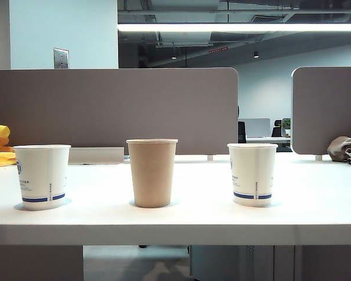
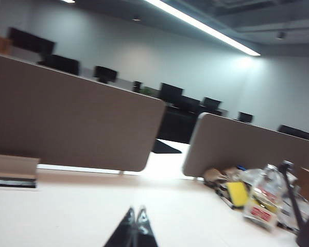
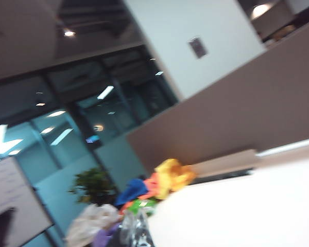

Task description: Pick up all the paper cups on the table one by one and stack them together.

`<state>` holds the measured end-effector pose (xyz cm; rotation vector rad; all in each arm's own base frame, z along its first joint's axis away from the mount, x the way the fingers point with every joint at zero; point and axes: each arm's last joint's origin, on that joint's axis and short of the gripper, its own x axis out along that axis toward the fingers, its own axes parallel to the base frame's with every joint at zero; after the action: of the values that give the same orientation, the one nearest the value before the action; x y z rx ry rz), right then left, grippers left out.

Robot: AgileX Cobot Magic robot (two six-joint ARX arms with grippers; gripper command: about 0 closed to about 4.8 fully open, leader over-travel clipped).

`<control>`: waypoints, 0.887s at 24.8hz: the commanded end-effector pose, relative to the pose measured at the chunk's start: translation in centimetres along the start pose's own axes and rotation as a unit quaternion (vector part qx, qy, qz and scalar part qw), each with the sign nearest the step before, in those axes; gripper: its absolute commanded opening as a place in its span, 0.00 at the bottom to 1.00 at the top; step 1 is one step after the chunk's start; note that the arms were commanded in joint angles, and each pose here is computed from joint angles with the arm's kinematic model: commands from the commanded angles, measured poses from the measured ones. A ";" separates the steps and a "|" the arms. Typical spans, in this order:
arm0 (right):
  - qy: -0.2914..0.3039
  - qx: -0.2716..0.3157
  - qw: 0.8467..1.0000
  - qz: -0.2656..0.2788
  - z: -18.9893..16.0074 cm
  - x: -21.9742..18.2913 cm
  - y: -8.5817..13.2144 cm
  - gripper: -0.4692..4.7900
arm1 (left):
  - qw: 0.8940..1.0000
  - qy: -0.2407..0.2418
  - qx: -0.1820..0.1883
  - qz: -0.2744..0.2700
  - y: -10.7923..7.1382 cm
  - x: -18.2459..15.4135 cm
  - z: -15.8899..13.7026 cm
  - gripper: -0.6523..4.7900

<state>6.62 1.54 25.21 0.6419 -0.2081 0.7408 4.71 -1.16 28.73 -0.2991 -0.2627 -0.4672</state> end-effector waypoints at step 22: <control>0.382 -0.108 0.898 -0.192 5.8 5.8 -0.2 0.08 | 0.930 0.347 -0.119 0.024 3.0 8.9 1.6 0.11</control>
<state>10.86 1.10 31.60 0.1849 0.5066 0.5324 13.08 -1.49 31.82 -0.3505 0.4958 -0.4684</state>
